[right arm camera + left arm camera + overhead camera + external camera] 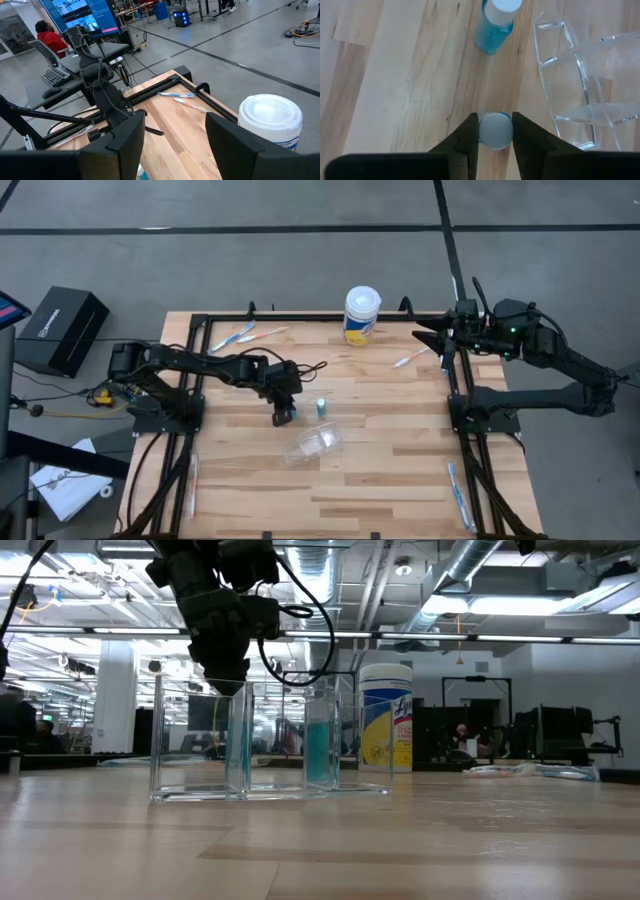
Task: Pick & Place toothbrushing station
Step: Put the left blue mouthwash into the transparent organizer
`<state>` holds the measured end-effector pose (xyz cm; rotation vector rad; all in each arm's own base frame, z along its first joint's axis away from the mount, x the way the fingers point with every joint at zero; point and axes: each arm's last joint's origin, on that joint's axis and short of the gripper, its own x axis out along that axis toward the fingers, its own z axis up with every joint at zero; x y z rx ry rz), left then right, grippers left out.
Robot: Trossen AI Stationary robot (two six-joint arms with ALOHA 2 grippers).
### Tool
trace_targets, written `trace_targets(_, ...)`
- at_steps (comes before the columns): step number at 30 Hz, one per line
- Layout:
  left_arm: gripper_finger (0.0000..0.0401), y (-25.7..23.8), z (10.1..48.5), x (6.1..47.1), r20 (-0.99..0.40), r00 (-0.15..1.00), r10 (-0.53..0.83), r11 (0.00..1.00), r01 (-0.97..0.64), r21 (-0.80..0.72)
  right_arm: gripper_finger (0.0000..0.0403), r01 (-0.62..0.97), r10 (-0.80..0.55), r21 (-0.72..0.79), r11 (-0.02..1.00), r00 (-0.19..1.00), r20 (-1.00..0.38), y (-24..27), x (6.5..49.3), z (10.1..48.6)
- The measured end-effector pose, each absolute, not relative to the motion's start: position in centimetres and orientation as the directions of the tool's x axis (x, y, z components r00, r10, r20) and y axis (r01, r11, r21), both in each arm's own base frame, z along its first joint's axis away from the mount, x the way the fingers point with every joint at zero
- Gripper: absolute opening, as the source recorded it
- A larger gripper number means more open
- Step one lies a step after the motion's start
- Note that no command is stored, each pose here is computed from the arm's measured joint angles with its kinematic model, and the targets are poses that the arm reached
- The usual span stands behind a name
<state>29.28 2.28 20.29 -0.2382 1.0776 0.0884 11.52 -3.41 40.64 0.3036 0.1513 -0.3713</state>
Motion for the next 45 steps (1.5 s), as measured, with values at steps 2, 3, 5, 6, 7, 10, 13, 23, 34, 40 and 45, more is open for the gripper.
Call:
trace_targets(2, 0.0081, 2.6, 20.5, 29.0, -0.881, 0.471, -0.039, 0.969, -0.199, -0.149, 0.0201, 0.378, -0.333, 0.264, 0.887, 0.921, -0.2, -3.4, 11.5, 40.6)
trace_targets(3, 0.0081, 2.8, 20.9, 28.9, -0.877, 0.479, -0.034, 0.967, -0.206, -0.151, 0.0201, 0.378, -0.333, 0.264, 0.887, 0.921, -0.2, -3.4, 11.5, 40.6)
trace_targets(5, 0.0081, 3.1, 22.0, 28.7, -0.869, 0.495, -0.025, 0.965, -0.216, -0.151, 0.0201, 0.378, -0.334, 0.264, 0.888, 0.922, -0.197, -3.4, 11.5, 40.7)
trace_targets(6, 0.0081, 3.2, 22.8, 28.7, -0.86, 0.51, -0.019, 0.964, -0.218, -0.151, 0.0201, 0.377, -0.334, 0.264, 0.888, 0.922, -0.194, -3.4, 11.5, 40.7)
trace_targets(7, 0.0081, 3.3, 23.6, 28.7, -0.85, 0.526, -0.012, 0.964, -0.22, -0.15, 0.0201, 0.376, -0.334, 0.265, 0.888, 0.923, -0.189, -3.4, 11.5, 40.7)
trace_targets(10, 0.0081, 3.6, 26.0, 28.5, -0.816, 0.578, 0.0, 0.963, -0.22, -0.155, 0.0201, 0.37, -0.336, 0.268, 0.89, 0.927, -0.166, -3.4, 11.6, 41.0)
trace_targets(13, 0.0081, 3.3, 28.7, 28.5, -0.767, 0.641, 0.004, 0.966, -0.201, -0.163, 0.0201, 0.365, -0.337, 0.27, 0.891, 0.93, -0.144, -3.4, 11.6, 41.2)
trace_targets(23, 0.0081, -1.2, 31.5, 30.1, -0.755, 0.646, -0.117, 0.978, -0.059, -0.202, 0.0201, 0.366, -0.339, 0.271, 0.89, 0.93, -0.141, -3.5, 11.6, 41.2)
trace_targets(34, 0.0081, -5.6, 29.6, 31.9, -0.799, 0.569, -0.195, 0.977, 0.039, -0.211, 0.0201, 0.366, -0.339, 0.288, 0.885, 0.93, -0.14, -3.4, 11.6, 41.2)
trace_targets(40, 0.0081, -6.9, 27.7, 32.9, -0.829, 0.518, -0.208, 0.977, 0.064, -0.205, 0.0201, 0.366, -0.339, 0.289, 0.885, 0.93, -0.14, -3.4, 11.6, 41.2)
trace_targets(45, 0.0081, -6.9, 26.8, 33.5, -0.841, 0.512, -0.175, 0.984, 0.067, -0.165, 0.0201, 0.365, -0.339, 0.289, 0.885, 0.93, -0.14, -3.4, 11.6, 41.2)
